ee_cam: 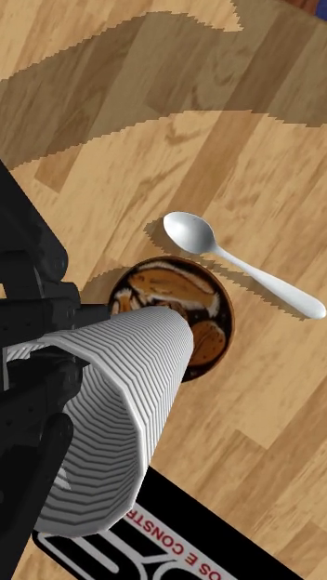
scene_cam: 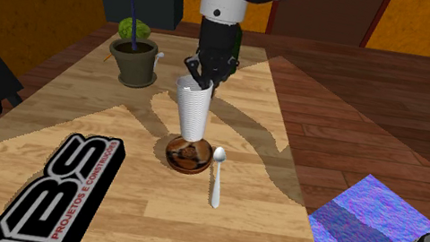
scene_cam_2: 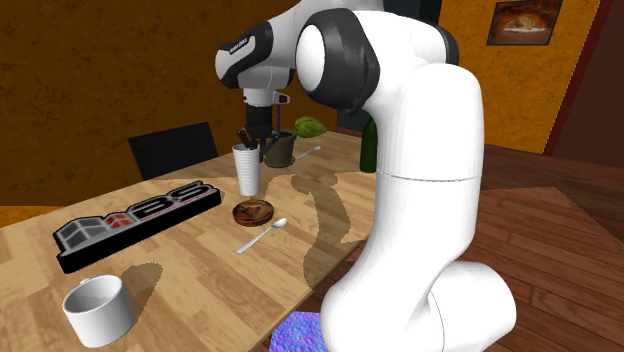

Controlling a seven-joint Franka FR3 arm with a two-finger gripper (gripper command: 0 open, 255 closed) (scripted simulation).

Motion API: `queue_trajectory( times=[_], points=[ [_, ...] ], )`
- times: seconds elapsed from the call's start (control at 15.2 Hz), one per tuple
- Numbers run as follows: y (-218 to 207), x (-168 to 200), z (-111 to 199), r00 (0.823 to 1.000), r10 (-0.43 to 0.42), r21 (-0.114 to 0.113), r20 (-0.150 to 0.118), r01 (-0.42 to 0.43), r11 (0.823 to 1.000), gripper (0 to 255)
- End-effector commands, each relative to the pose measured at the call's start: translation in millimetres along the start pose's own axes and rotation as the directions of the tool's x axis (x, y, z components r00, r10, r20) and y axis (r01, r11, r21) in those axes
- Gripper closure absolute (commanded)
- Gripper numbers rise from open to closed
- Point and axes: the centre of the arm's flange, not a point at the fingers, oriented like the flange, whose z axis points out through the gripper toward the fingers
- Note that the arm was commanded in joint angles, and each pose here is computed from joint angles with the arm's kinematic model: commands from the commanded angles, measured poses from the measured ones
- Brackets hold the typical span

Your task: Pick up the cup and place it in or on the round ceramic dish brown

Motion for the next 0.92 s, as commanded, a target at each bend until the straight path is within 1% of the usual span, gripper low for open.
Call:
queue_trajectory(
  times=[0.0, 0.66, 0.86],
  points=[
    [0.3, 1.1, 11.1, 1.0, 0.0, 0.0, -0.001, 0.0, 1.0, 255],
    [5.6, 2.5, 67.1, 1.0, 0.0, 0.0, -0.001, 0.0, 1.0, 255],
    [5.6, 2.5, 67.1, 1.0, 0.0, 0.0, -0.001, 0.0, 1.0, 255]
  ],
)
